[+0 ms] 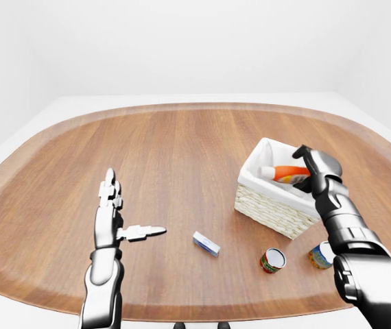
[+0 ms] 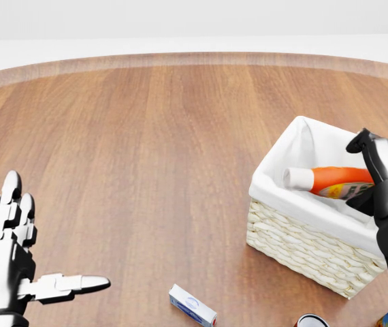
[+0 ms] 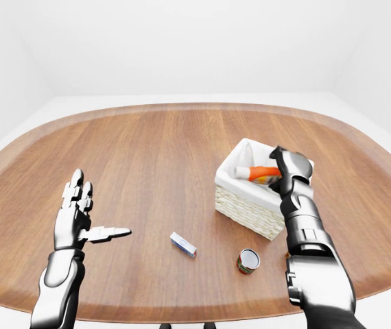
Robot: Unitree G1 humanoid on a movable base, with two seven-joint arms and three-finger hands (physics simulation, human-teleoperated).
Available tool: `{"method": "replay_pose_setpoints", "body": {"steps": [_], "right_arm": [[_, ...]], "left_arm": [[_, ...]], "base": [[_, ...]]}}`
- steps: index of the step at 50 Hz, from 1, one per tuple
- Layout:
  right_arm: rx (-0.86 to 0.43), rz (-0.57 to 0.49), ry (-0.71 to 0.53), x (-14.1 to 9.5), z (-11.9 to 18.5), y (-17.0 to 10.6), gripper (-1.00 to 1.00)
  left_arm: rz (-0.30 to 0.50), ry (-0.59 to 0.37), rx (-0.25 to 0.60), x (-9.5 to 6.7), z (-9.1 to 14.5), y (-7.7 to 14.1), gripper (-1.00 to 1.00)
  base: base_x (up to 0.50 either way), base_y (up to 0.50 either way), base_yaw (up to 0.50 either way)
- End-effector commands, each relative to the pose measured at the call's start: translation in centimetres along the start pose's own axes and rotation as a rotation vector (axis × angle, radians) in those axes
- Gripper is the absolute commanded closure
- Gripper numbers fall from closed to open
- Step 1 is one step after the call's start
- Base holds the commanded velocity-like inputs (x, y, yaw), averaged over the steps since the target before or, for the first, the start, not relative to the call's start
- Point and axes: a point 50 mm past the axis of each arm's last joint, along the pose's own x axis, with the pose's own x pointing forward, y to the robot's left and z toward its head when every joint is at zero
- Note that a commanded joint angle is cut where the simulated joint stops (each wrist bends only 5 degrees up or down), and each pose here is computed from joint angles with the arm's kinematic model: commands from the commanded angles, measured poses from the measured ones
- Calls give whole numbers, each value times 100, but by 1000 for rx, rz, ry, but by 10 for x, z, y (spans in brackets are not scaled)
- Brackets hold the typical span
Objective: Pick up the ketchup, and put it in the basket.
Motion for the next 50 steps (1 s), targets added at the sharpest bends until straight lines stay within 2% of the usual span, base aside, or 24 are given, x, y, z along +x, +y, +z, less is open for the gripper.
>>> {"method": "replay_pose_setpoints", "body": {"steps": [1, 11, 22, 24, 27, 32, 37, 38, 42, 50], "right_arm": [[29, -32, -1, 1, 1, -5, -100], [30, -32, -3, 0, 0, -5, -100], [33, -76, -132, -10, 20, -36, -100], [6, -124, -215, -22, 32, -64, -100], [-22, -151, -261, -35, 38, -79, -100], [-53, -188, -307, -54, 45, -92, -100], [-53, -188, -304, -55, 45, -92, -100], [-89, -234, -348, -70, 54, -106, -100], [-135, -269, -384, -91, 64, -123, -100], [-192, -317, -425, -127, 75, -140, -100]], "left_arm": [[-3, 0, -1, -1, 0, 0, -100], [-13, 3, 6, -1, -2, -3, -100], [-17, 5, 7, -2, -2, -4, -100], [-18, 7, 6, -2, -2, -4, -100], [-20, 6, 6, -2, -2, -4, -100], [-22, 9, 8, -3, -3, -5, -100], [-22, 9, 8, -3, -3, -5, -100], [-20, 8, 9, -3, -2, -5, -100], [-20, 2, 9, -3, -1, -4, -100], [-21, -1, 7, -3, 0, -5, -100]], "base": [[0, 0, 0], [0, 0, 0], [0, 0, 0], [0, 0, 0], [0, 0, 0], [0, 0, 0], [0, 0, 0], [0, 0, 0], [0, 0, 0], [0, 0, 0]]}}
